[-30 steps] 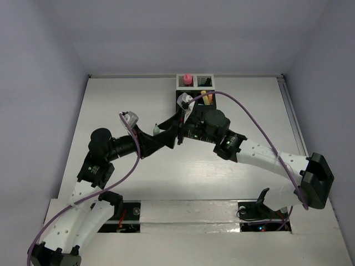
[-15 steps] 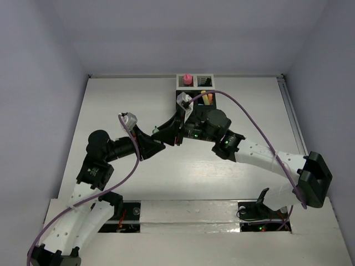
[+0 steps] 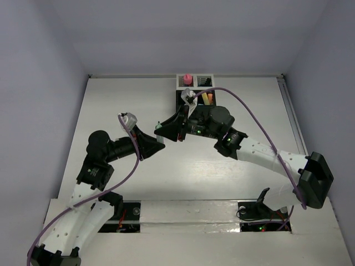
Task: Sort the stationery into containers
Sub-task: Pick up the pen from the center of the board, then move the pen cap to the center of the board.
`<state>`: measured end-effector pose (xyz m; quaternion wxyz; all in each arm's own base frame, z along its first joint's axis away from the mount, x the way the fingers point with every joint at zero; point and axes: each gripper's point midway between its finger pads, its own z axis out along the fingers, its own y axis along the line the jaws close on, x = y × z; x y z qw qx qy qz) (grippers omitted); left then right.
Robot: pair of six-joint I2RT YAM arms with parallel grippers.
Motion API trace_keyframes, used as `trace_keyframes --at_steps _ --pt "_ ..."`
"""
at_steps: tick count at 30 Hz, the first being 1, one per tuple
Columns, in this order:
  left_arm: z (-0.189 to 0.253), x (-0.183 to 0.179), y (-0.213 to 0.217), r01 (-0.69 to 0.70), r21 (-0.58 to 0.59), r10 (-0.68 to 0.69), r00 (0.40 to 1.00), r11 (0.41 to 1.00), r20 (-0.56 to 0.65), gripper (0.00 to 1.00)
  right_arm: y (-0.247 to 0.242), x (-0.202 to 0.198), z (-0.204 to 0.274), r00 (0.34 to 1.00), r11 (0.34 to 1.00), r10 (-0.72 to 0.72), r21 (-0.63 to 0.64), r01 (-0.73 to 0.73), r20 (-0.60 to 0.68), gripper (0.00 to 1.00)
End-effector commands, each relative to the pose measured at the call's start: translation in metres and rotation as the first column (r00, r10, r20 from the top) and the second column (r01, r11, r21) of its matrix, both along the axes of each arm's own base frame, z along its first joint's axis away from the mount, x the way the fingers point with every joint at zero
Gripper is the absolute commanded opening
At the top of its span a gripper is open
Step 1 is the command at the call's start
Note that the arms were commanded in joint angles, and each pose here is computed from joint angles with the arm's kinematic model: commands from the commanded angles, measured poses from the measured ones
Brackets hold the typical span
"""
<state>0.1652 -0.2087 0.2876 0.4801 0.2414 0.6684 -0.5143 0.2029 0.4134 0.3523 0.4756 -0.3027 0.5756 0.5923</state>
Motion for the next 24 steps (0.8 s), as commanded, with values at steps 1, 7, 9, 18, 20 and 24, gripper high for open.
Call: trace_keyframes --at_steps 1,7,9,18,20,24 --pt "0.017 -0.004 0.000 0.011 -0.029 -0.009 0.997 1.000 0.077 0.10 -0.004 -0.002 0.021 0.999 0.998 0.018 0.067 -0.021 0.038 0.00" --pt "0.020 -0.002 0.001 -0.007 -0.035 0.009 0.997 0.999 0.081 0.13 0.005 -0.005 0.012 0.998 0.996 0.066 0.063 -0.067 0.009 0.00" --pt "0.020 -0.001 0.001 -0.013 -0.035 0.016 0.997 0.999 0.082 0.05 0.005 -0.004 0.011 0.998 0.996 0.067 0.064 -0.067 0.007 0.00" --pt "0.018 0.019 0.019 -0.196 -0.004 0.195 0.976 0.981 0.094 0.00 -0.006 0.017 -0.002 0.997 0.998 -0.057 0.014 0.057 -0.050 0.62" --pt "0.014 0.024 0.024 -0.239 0.013 0.238 0.968 0.971 0.080 0.00 -0.014 0.024 -0.002 0.993 0.994 -0.106 0.008 0.107 -0.055 0.73" --pt "0.009 0.038 0.038 -0.350 0.039 0.347 0.935 0.936 0.075 0.00 -0.033 0.034 -0.007 0.983 0.985 -0.172 -0.014 0.172 -0.063 0.79"
